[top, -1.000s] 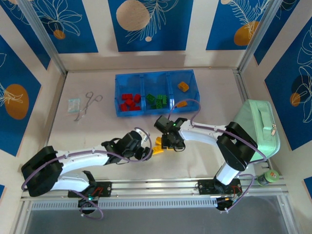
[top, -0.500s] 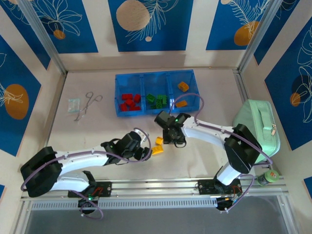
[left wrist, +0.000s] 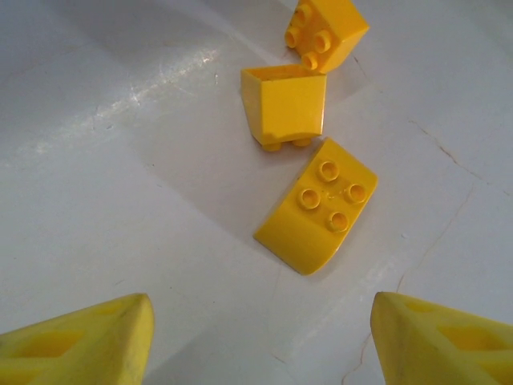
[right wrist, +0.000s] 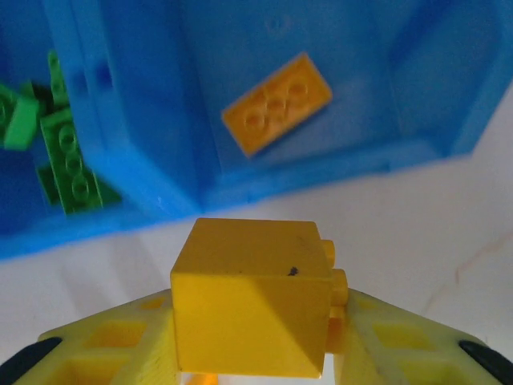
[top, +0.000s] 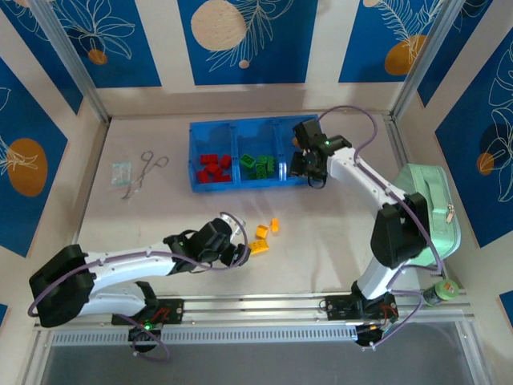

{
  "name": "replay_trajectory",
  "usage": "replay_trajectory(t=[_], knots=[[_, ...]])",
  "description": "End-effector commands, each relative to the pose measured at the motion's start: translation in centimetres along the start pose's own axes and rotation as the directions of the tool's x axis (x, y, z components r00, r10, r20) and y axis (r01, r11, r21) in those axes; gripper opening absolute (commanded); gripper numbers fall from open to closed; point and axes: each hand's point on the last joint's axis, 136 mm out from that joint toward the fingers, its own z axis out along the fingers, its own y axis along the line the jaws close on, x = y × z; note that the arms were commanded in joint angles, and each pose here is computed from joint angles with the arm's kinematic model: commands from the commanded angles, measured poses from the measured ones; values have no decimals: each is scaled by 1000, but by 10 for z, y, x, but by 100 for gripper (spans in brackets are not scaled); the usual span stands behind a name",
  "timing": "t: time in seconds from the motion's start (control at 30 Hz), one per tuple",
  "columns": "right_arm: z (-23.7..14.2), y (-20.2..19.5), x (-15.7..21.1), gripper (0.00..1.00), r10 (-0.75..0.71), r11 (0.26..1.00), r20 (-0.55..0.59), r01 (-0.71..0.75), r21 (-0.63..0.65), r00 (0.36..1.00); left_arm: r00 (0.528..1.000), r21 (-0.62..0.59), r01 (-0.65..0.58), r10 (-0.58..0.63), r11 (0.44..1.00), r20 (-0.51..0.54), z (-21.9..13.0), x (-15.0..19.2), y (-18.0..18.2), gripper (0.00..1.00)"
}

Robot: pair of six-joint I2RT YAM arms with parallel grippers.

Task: Sort the legos into containers by color
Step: Place the lego in the container.

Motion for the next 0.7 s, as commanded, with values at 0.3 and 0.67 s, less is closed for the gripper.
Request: replay_trajectory(t=[0.3,0.67], knots=[[50,0,-67,45,-12,996,-20,14,89,1000,1000,-48,14,-14,999,-13,-15,15,10,72],[29,10,-83,77,-36,993,34,32,116,999,1000,-57,24,-25,998,-3,-18,17,12,72]])
